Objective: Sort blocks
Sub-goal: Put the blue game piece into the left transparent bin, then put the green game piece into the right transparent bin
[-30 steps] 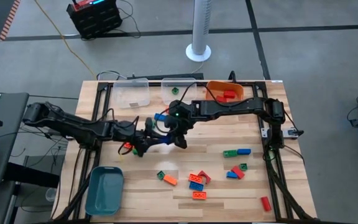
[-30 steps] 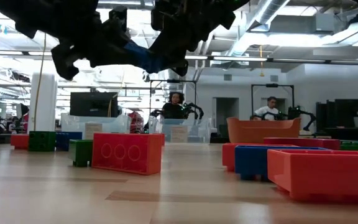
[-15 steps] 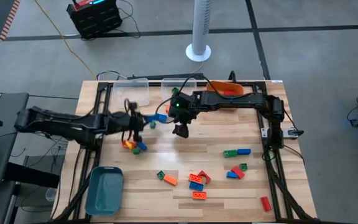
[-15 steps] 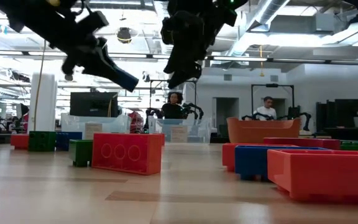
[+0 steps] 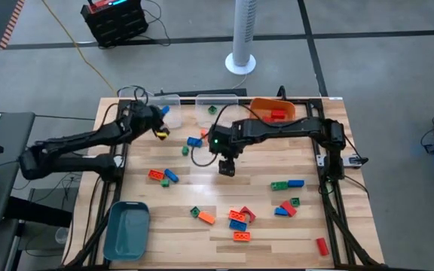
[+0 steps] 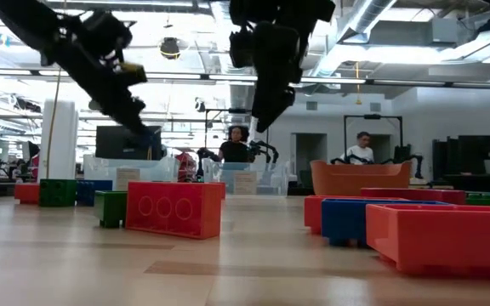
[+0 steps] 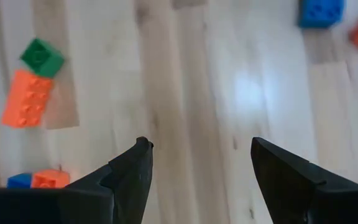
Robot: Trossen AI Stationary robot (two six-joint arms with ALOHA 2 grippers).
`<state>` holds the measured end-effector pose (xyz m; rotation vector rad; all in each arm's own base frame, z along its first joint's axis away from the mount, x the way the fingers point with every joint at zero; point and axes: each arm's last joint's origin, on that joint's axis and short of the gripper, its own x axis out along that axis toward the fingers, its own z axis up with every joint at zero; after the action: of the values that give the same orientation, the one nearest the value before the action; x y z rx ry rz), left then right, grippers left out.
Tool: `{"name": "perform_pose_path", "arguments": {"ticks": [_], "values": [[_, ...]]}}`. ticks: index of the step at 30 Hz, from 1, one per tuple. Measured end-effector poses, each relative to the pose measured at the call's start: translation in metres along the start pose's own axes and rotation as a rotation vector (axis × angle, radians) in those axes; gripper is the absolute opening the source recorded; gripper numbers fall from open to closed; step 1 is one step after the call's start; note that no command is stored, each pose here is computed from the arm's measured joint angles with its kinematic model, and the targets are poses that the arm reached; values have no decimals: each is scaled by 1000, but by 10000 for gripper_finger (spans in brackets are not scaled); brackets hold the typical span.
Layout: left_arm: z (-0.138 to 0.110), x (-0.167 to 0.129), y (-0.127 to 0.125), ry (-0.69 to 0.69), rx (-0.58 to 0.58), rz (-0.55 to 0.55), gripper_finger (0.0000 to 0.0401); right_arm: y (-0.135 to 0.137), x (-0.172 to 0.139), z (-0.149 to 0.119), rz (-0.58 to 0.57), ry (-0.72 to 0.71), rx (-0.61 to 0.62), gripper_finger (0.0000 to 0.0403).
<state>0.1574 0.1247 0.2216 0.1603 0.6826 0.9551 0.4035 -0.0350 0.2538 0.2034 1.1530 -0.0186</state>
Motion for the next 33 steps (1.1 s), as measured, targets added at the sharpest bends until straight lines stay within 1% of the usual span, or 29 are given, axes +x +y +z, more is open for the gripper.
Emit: {"name": "perform_pose_path", "arguments": {"ticks": [2, 5, 9, 14, 17, 23, 26, 28, 30, 33], "values": [[-7, 12, 8, 60, -23, 21, 99, 7, 1, 3, 4, -32, -28, 276], [-18, 32, 13, 144, -53, -1, 99, 11, 1, 6, -5, -74, -57, 276], [-34, 53, 15, 261, -51, 6, 100, 13, 1, 6, -4, -69, -60, 276], [-40, 61, 20, 288, -109, 31, 103, 15, 1, 2, -9, -38, -43, 276], [-37, 59, 20, 264, -121, 8, 120, 15, 2, 2, -8, -31, -37, 276], [-36, 52, 22, 260, -121, 5, 178, 15, 2, 2, -8, -33, -36, 276], [-33, 45, 24, 242, -117, 0, 200, 16, 1, 3, -7, -48, -53, 276], [-27, 36, 23, 205, -115, -21, 205, 15, 1, 5, -20, -70, -83, 276], [-22, 24, 21, 166, -99, -35, 205, 15, 2, 8, -60, -103, -106, 276], [-14, 4, 17, 103, -77, -29, 201, 14, 8, 12, -70, -191, -122, 276]]}}
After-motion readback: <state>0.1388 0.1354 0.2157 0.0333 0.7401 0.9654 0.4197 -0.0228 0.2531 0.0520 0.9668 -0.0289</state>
